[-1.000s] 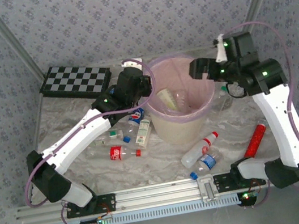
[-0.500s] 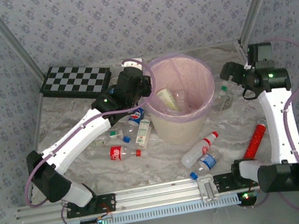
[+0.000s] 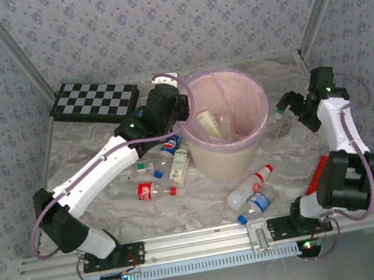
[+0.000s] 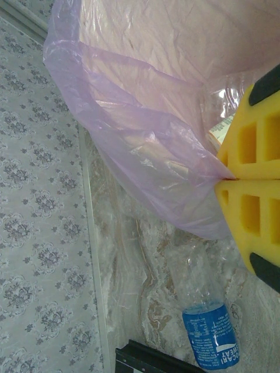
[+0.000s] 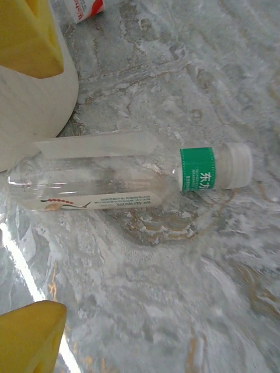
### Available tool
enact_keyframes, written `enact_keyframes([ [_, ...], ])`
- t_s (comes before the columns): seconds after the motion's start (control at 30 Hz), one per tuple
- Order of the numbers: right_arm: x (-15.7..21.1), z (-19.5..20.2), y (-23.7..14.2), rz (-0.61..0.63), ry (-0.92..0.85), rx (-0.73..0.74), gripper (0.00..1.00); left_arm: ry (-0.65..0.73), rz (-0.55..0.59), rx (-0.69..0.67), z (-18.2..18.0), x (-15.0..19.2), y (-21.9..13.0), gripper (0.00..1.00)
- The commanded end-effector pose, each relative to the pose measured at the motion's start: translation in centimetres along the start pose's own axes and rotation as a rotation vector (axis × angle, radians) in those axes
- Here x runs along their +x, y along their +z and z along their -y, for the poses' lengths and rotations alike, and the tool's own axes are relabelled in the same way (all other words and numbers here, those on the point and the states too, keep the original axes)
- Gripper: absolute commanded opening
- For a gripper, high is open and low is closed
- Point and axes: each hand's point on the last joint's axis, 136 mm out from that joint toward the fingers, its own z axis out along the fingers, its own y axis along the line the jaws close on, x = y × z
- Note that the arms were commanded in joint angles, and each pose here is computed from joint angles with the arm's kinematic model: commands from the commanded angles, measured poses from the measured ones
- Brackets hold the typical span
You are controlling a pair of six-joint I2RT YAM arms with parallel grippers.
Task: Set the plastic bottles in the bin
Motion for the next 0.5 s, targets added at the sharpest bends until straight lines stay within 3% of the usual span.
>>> enact_keyframes([
  [0.0, 0.5, -1.3, 2.6, -0.055, 0.006, -0.045, 1.0, 0.021, -0.005, -0.01, -0.3, -0.3, -1.1, 0.0],
  [0.27, 3.2, -1.8, 9.7, -0.209, -0.054, 0.014, 1.0, -0.003, 0.012, -0.046, -1.1, -0.5, -1.0, 0.0],
  [0.47, 4.1, -1.2, 12.1, -0.245, -0.053, 0.049, 1.0, -0.011, 0.017, -0.055, -1.3, -0.6, -1.2, 0.0],
])
